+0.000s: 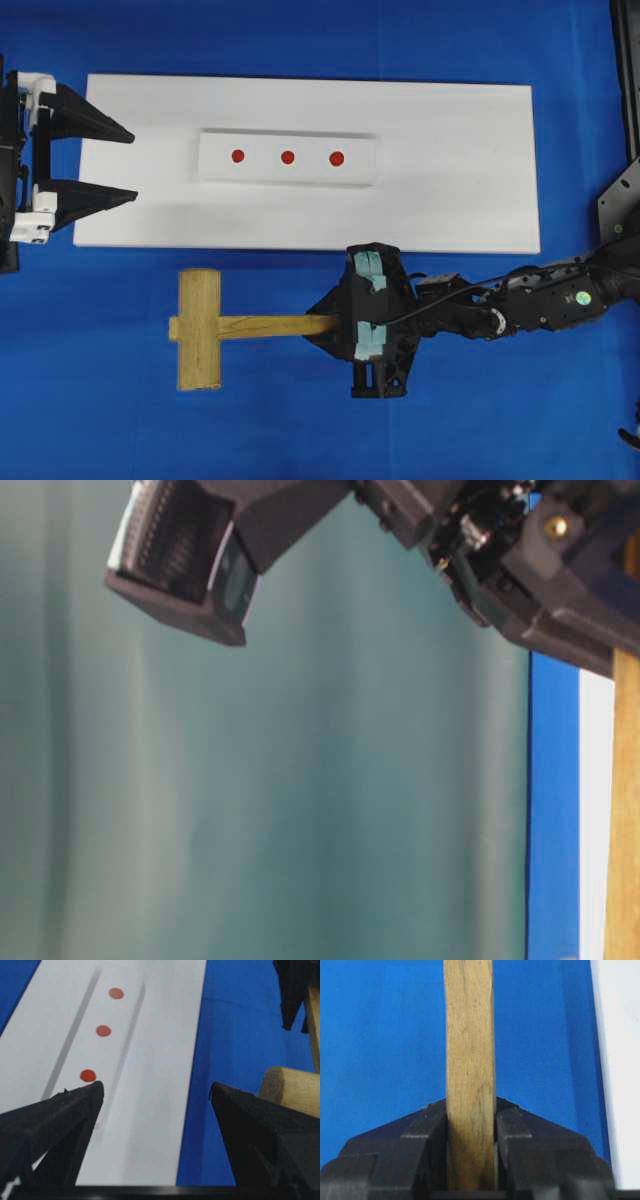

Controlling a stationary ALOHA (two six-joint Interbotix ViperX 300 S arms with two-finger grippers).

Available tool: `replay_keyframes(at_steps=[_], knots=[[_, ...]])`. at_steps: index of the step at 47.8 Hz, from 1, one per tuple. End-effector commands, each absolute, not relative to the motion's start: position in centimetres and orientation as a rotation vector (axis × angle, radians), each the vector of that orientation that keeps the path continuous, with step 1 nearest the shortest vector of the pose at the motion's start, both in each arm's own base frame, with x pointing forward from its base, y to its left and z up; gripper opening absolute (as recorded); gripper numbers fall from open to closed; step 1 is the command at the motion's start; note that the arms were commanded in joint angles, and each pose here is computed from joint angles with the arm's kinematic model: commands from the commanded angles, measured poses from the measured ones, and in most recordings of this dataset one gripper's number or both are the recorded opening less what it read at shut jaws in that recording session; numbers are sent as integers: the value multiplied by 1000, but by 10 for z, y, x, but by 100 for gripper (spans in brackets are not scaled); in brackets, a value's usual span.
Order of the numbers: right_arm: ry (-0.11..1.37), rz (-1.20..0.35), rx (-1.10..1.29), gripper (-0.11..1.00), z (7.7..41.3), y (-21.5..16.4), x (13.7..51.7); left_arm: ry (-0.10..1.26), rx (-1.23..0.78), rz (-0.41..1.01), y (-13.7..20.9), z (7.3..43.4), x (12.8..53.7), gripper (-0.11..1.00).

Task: Hit the mark with a hammer.
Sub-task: 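Lower the mallet onto the blue table and open the right gripper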

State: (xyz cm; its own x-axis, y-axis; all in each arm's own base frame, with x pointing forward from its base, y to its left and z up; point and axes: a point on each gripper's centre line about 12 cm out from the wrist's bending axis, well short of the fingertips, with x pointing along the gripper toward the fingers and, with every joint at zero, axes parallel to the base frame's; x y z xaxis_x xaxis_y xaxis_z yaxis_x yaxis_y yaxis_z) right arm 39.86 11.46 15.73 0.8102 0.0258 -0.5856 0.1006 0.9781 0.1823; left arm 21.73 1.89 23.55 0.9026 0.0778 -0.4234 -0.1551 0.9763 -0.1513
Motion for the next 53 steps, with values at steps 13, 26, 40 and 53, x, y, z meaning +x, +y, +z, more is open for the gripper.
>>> replay_keyframes(at_steps=[13, 26, 40, 53], knots=[[655, -50, 209, 9, 140, 119, 410, 407, -188, 122, 19, 241, 218, 83], [723, -76, 220, 9, 105, 122, 420, 407, -188, 122, 19, 241, 218, 83], [750, -68, 245, 8, 97, 125, 418, 406, -182, 122, 20, 241, 218, 83], [770, -43, 254, 8, 95, 128, 416, 406, -182, 122, 20, 241, 218, 83]])
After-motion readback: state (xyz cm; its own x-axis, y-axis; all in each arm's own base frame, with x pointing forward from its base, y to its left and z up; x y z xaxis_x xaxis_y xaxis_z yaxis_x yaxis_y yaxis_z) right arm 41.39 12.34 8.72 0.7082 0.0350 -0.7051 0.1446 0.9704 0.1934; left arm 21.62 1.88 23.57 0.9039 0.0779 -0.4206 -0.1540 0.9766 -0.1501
